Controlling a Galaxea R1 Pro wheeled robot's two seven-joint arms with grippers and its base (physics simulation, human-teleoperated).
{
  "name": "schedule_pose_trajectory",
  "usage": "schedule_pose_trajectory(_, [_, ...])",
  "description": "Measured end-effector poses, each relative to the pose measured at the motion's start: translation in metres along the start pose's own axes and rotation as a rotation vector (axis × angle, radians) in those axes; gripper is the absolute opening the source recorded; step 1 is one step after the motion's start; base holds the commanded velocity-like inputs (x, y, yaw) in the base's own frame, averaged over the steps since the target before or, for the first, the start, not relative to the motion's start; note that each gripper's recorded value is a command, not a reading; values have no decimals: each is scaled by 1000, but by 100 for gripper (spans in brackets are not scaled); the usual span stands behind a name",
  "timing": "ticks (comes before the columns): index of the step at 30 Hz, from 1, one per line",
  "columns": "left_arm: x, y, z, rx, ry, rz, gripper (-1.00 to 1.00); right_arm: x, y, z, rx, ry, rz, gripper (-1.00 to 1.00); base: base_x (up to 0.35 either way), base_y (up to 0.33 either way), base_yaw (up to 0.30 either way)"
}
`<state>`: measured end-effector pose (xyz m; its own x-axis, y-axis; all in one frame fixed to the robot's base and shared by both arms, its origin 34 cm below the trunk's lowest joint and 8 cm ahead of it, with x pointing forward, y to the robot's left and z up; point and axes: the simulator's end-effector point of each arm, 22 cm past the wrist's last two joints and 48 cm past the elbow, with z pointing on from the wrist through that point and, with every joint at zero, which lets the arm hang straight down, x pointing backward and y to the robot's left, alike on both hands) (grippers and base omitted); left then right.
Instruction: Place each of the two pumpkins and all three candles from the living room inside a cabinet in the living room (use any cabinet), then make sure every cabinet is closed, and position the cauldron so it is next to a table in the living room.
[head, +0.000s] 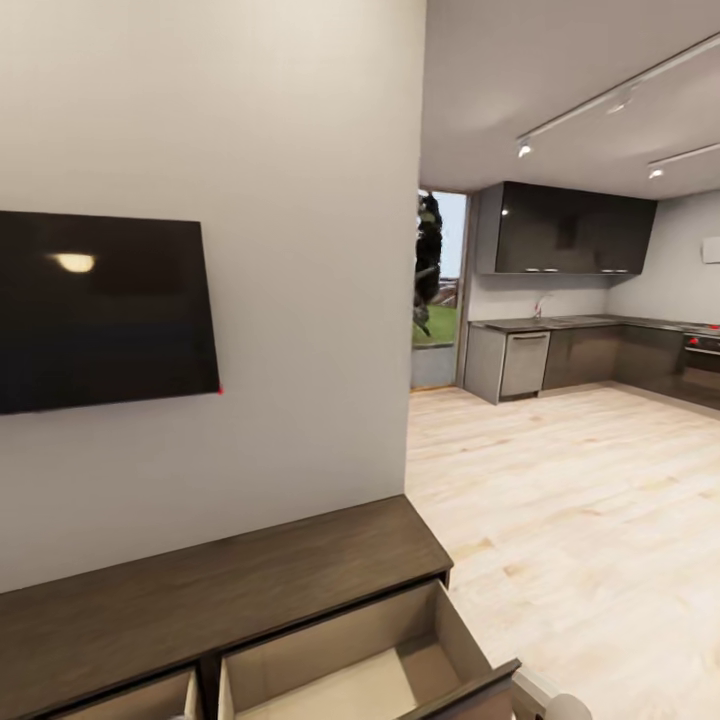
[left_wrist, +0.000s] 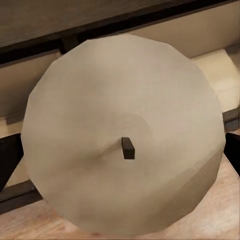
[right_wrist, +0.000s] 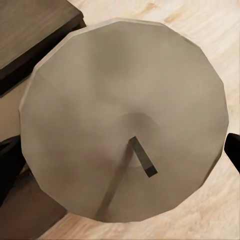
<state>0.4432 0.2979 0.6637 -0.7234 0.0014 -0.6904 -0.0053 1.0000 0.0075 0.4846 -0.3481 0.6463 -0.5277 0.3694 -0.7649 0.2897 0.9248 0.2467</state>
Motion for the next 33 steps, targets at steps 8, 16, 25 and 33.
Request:
schedule_pose_trajectory(8, [0, -1, 0, 1, -1, -2, -100, 0, 1, 0, -1, 1, -1, -100, 135, -169, 115])
schedule_pose_trajectory(16, [-2, -2, -1, 4, -1, -3, -100, -1, 1, 0, -2, 1, -1, -100, -43, -17, 276])
schedule_pose_trajectory(25, [-13, -2, -12, 3, 1, -4, -100, -13, 5, -9, -2, 1, -1, -100, -8, -1, 288])
schedule_pose_trajectory(33, [-23, -1, -21, 2, 0, -4, -100, -24, 9, -17, -2, 1, -1, -100, 0, 0, 289])
